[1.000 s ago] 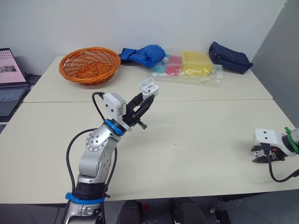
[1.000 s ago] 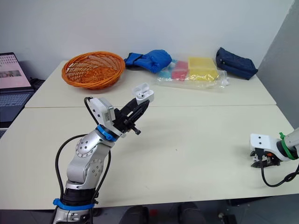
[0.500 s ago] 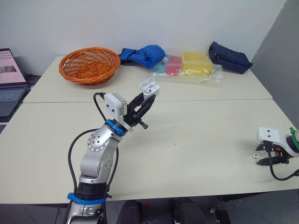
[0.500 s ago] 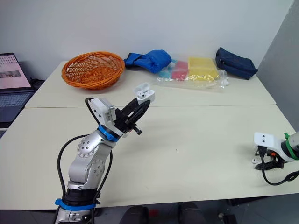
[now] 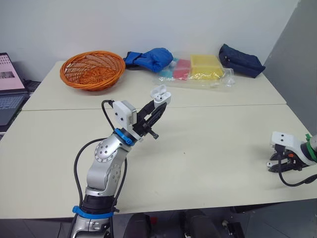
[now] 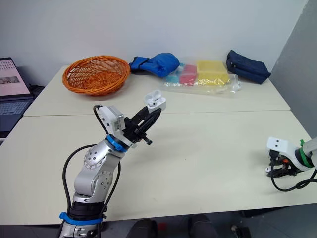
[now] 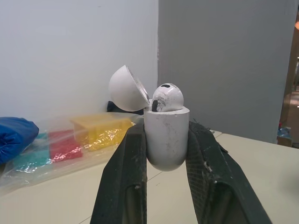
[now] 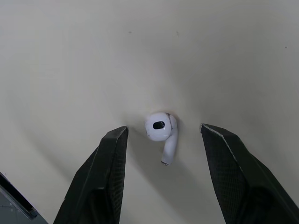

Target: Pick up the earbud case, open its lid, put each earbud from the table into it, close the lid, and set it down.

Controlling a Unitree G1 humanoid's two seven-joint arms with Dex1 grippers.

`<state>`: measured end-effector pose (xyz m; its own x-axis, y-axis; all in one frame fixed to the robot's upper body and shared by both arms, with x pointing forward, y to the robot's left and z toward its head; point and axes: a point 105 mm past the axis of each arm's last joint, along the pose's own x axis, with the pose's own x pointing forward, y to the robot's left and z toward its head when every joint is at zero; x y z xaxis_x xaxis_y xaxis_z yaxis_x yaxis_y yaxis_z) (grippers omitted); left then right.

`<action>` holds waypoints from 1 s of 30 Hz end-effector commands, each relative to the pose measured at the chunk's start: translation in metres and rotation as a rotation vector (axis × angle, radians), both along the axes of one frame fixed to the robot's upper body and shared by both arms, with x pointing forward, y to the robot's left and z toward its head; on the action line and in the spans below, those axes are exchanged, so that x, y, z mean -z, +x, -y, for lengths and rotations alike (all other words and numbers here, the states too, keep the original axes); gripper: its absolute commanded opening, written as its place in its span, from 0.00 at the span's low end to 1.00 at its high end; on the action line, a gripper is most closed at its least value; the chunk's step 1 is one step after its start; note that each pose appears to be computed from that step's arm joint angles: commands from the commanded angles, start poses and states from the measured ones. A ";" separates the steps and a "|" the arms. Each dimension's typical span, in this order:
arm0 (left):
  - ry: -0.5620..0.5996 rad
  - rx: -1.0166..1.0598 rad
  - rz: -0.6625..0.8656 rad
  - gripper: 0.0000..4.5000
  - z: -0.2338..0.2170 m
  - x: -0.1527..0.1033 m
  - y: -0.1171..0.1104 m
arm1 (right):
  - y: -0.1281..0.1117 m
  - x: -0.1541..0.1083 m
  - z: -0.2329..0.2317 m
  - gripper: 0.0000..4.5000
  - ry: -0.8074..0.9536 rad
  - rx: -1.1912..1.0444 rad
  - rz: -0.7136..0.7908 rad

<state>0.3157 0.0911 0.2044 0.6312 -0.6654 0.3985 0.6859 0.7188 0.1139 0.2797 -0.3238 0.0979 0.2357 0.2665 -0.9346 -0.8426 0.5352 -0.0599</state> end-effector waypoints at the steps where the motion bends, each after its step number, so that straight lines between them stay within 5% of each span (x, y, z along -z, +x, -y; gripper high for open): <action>1: -0.012 0.005 0.070 0.17 0.001 -0.016 -0.007 | 0.002 -0.003 -0.008 0.56 0.016 -0.022 0.009; 19: -0.016 0.000 0.068 0.17 0.002 -0.016 -0.008 | 0.003 0.000 -0.011 0.56 0.000 -0.018 -0.006; 27: -0.015 -0.002 0.065 0.17 0.002 -0.016 -0.008 | 0.004 0.000 -0.012 0.08 0.010 -0.014 -0.001; 30: -0.014 -0.002 0.065 0.17 0.001 -0.015 -0.007 | 0.005 0.000 -0.013 0.08 0.015 -0.015 0.000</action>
<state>0.3155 0.0923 0.2049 0.6402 -0.6553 0.4009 0.6758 0.7286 0.1116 0.2830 -0.3166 0.0975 0.2373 0.2640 -0.9349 -0.8409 0.5377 -0.0616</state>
